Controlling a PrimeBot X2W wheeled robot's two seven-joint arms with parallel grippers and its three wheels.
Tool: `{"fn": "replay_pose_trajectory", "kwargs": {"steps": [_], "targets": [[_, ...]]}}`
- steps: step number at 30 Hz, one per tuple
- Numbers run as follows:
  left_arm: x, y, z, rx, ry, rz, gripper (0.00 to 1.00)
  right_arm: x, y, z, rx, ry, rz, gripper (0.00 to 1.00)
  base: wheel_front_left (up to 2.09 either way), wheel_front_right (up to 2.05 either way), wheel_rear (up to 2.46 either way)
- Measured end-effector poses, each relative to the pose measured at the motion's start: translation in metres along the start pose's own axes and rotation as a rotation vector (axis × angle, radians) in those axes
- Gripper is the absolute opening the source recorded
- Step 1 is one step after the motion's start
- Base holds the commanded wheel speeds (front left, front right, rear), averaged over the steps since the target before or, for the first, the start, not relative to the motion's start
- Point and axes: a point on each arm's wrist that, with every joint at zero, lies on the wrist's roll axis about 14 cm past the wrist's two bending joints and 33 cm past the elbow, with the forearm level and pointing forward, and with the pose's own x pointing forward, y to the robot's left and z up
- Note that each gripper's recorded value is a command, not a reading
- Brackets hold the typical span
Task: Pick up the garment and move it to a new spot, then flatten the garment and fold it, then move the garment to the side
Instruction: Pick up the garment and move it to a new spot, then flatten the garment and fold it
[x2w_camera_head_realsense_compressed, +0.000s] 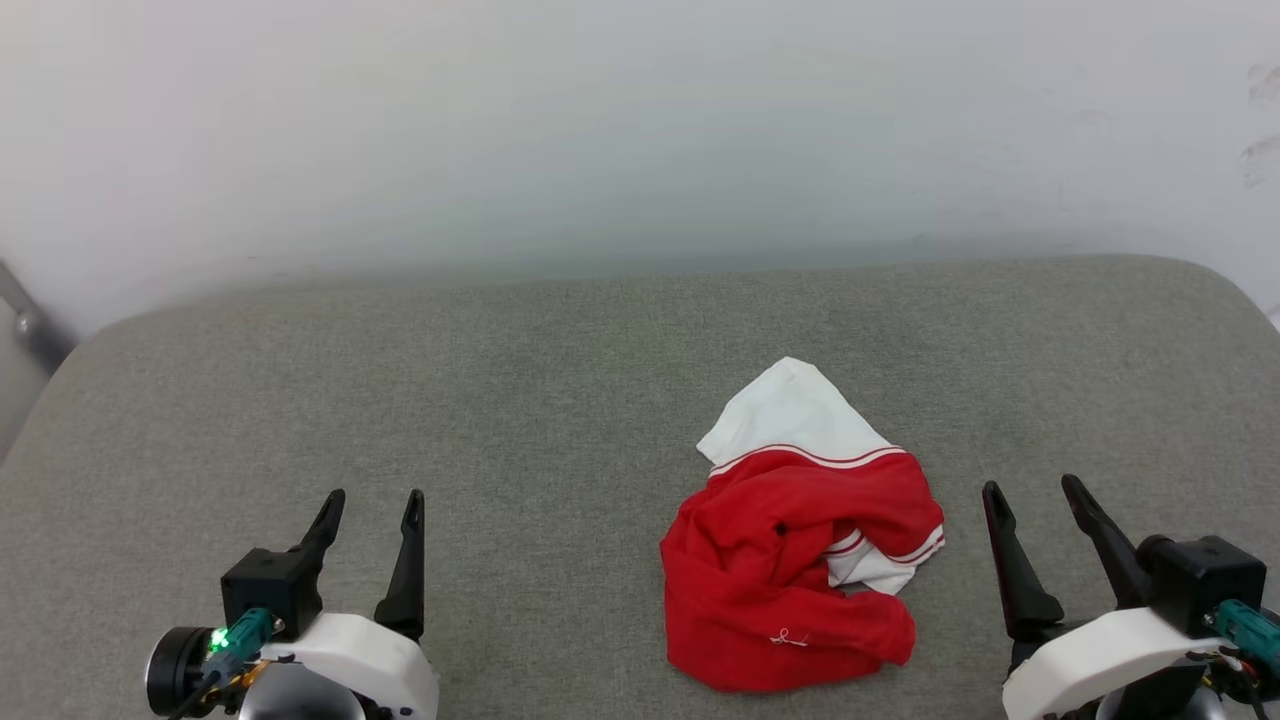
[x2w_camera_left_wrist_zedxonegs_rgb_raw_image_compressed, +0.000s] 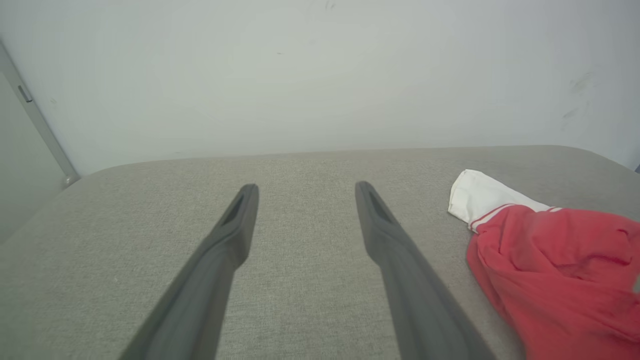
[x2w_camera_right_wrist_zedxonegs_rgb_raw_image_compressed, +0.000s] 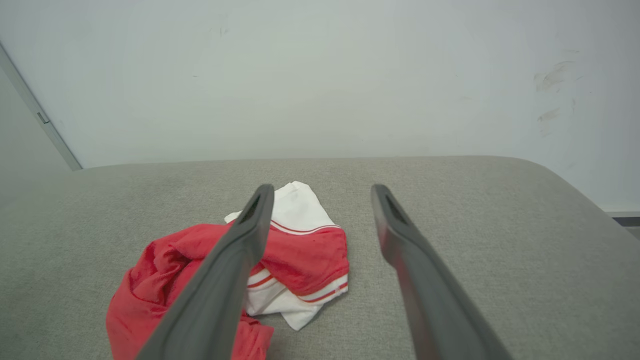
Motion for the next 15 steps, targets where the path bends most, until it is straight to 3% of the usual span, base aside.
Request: {"fn": "replay_pose_trajectory", "kwargs": {"steps": [7, 15], "targets": [[0.004, 0.000, -0.001, 0.003, 0.021, 0.000, 1.00, 0.004, -0.001, -0.002, 0.003, 0.005, 0.001, 1.00, 0.00, 0.00, 0.00], [0.060, -0.054, 0.012, -0.001, 0.093, -0.192, 1.00, 0.019, 0.000, -0.008, -0.006, 0.026, 0.008, 1.00, 0.00, 0.00, 0.00]]}}
